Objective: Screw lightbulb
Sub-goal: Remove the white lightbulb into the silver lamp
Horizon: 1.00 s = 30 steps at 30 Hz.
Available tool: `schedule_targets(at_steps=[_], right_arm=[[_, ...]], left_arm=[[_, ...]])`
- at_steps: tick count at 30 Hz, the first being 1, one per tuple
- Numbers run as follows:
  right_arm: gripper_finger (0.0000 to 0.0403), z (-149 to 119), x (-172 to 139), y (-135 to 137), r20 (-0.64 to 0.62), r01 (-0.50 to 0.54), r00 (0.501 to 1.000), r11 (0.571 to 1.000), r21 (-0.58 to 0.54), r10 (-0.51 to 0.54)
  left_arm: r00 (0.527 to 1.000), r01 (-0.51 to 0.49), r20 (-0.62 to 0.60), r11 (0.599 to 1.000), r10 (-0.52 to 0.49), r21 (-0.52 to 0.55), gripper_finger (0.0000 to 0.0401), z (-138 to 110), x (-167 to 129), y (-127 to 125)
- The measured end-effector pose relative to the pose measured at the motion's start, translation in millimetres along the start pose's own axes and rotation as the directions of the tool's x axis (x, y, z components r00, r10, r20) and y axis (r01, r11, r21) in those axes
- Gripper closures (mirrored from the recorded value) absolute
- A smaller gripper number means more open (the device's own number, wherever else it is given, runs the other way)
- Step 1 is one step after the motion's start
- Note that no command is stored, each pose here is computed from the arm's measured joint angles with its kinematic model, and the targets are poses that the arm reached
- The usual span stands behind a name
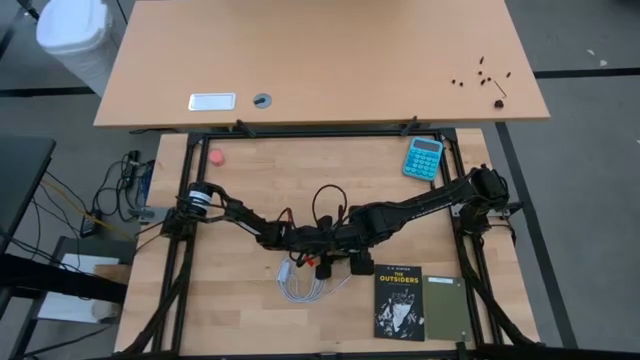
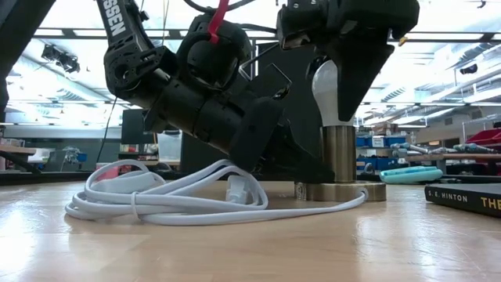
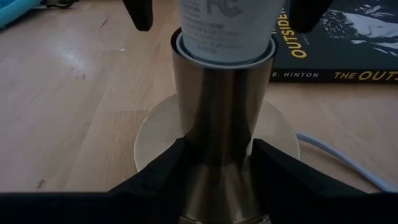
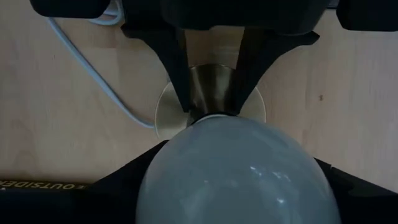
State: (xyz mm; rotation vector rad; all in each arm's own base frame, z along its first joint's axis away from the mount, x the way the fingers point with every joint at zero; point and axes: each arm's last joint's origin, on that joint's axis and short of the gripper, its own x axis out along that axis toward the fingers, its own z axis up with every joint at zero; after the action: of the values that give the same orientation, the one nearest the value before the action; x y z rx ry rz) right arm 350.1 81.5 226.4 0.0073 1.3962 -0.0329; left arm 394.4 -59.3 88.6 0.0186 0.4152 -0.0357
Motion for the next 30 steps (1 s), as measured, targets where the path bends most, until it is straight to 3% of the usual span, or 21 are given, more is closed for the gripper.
schedule_targets(at_steps=[4,11,23,27,30], right_arm=[[0.0142,0,0,0,0.0,-0.001,1.0,1.0,0.002,0.001],[0.0133,1,0,1,0.008,-0.012,1.0,1.0,0.011,0.012],[0.0137,3,-1,2,0.037,-0.006,0.999,1.0,0.013,0.006],[0.0133,3,-1,2,0.038,-0.007,0.999,1.0,0.013,0.006],[0.0138,4,-1,2,0.042,-0.007,0.999,1.0,0.013,0.007]], left_arm=[[0.999,-0.015,0.029,1.0,0.015,-0.012,0.0219,2,0,0],[0.997,0.052,0.059,0.998,-0.054,0.027,0.0207,4,-1,-5],[0.99,0.063,0.128,0.998,-0.062,-0.004,0.0111,11,-1,-5],[0.989,0.024,0.144,0.999,-0.02,-0.028,0.0121,13,-1,-4],[0.99,-0.01,0.143,0.999,0.014,-0.034,0.0153,13,-1,-3]])
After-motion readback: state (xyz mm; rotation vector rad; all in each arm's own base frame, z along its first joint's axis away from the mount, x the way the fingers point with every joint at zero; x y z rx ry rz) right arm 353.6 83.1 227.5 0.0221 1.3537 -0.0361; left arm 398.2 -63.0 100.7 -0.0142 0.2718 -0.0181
